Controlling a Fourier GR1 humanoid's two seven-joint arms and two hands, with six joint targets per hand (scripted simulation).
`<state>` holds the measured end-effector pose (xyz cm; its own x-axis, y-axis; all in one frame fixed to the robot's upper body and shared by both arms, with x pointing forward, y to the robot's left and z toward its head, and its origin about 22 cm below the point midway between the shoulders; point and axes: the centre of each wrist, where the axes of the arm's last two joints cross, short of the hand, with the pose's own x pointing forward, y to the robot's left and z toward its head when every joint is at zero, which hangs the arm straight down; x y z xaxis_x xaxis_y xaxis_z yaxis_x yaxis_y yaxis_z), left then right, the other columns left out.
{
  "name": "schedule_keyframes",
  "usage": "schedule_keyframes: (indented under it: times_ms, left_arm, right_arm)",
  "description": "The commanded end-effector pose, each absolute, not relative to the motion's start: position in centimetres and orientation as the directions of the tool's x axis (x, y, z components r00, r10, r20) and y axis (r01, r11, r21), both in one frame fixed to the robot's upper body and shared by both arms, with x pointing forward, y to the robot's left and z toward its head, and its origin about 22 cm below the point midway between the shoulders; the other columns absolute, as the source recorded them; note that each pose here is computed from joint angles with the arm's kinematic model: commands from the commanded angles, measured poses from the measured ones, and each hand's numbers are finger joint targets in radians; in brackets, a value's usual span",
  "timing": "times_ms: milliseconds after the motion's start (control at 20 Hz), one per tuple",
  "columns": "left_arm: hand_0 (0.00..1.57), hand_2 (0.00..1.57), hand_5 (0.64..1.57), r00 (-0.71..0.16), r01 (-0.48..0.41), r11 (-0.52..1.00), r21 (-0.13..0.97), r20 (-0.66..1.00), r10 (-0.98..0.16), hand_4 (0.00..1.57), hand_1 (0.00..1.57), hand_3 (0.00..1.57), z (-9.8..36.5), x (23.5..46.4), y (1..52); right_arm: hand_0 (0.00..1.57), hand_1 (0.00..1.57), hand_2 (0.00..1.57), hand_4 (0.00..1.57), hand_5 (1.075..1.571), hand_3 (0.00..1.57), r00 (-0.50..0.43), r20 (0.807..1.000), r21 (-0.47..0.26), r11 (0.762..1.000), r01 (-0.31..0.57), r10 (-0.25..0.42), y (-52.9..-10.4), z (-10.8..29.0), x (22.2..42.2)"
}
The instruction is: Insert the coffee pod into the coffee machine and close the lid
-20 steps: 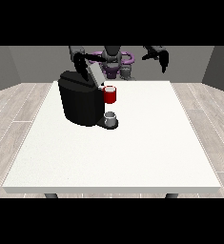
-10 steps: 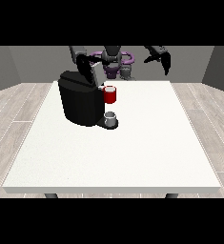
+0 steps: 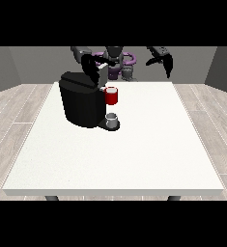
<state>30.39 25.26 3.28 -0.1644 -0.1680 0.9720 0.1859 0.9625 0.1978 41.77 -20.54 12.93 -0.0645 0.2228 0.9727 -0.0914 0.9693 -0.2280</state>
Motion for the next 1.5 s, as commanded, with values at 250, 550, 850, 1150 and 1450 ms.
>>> schedule_keyframes:
  times_ms: [250,550,850,1150,1450]
  left_arm:
    - [0.00,0.00,1.571,-0.212,0.230,0.952,0.204,0.965,-0.155,0.33,0.00,0.00,4.5,31.7,22.8]
    - [0.00,0.00,1.571,-0.260,0.272,0.940,0.207,0.956,-0.135,0.44,0.00,0.00,5.3,32.0,22.4]
    - [0.00,0.00,1.571,-0.312,0.334,0.913,0.236,0.941,-0.129,0.42,0.00,0.00,6.7,32.9,20.7]
    - [0.00,0.00,1.571,-0.356,0.383,0.890,0.247,0.929,-0.105,0.37,0.00,0.00,8.2,33.8,20.3]
    - [0.00,0.00,1.571,-0.391,0.418,0.869,0.263,0.916,-0.089,0.35,0.00,0.00,10.0,34.7,18.4]
  right_arm:
    - [0.00,0.00,0.00,0.08,1.571,0.00,-0.265,0.907,-0.376,0.913,-0.157,0.328,-14.9,17.0,41.6]
    - [0.00,0.00,0.00,0.24,1.571,0.00,-0.282,0.887,-0.399,0.914,-0.073,0.365,-17.0,20.7,42.0]
    - [0.00,0.00,0.00,0.09,1.571,0.00,-0.294,0.871,-0.410,0.912,0.003,0.392,-16.4,24.1,41.1]
    - [0.00,0.00,0.00,0.00,1.571,0.00,-0.295,0.856,-0.417,0.904,0.090,0.424,-18.6,28.1,39.8]
    - [0.00,0.00,0.00,0.00,1.571,0.00,-0.285,0.864,-0.394,0.910,0.128,0.415,-20.1,31.2,38.2]
